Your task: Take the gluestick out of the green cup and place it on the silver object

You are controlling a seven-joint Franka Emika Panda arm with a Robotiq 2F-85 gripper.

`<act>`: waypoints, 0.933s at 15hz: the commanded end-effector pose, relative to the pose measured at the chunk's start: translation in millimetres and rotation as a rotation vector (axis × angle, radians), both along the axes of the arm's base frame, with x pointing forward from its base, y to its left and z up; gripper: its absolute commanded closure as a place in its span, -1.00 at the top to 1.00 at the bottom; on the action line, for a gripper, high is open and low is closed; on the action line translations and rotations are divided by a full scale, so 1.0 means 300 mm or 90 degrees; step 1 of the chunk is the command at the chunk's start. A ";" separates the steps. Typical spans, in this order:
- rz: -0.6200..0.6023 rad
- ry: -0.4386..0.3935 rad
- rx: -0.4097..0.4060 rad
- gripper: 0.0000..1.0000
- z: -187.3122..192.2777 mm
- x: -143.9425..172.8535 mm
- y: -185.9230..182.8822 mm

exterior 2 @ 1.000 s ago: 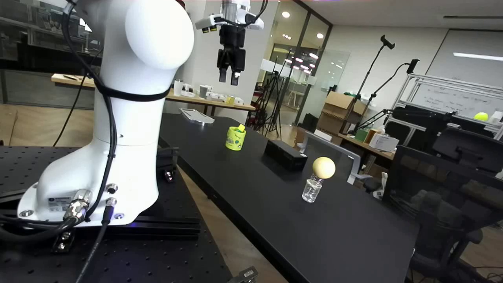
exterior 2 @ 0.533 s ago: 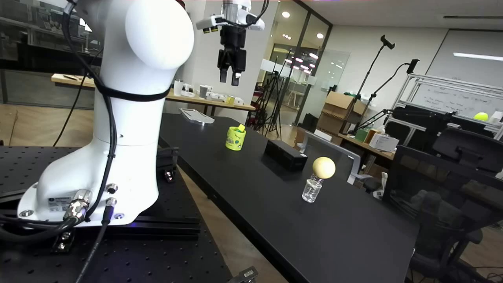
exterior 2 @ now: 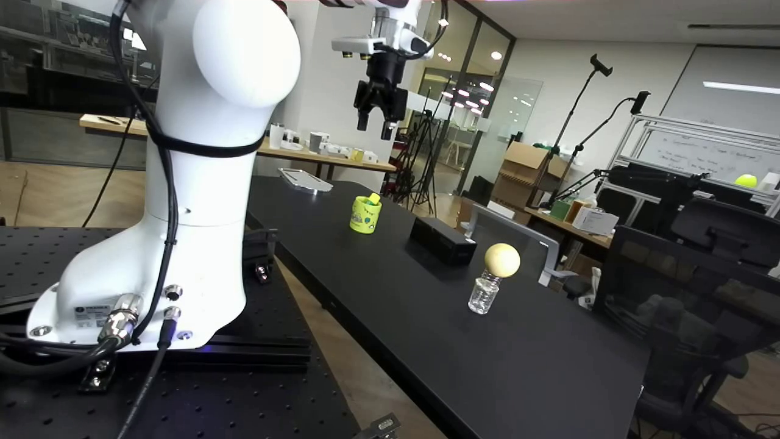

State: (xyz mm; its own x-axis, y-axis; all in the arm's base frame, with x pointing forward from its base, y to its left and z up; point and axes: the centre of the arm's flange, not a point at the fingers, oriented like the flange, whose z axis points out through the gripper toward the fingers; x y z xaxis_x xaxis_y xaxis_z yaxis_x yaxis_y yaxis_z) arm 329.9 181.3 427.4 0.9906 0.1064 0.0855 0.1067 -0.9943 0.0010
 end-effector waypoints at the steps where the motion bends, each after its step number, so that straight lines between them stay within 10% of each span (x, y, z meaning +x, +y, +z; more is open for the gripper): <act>1: 0.081 0.016 -0.013 1.00 0.000 0.202 0.086; 14: 0.306 0.117 -0.041 1.00 -0.159 0.577 0.533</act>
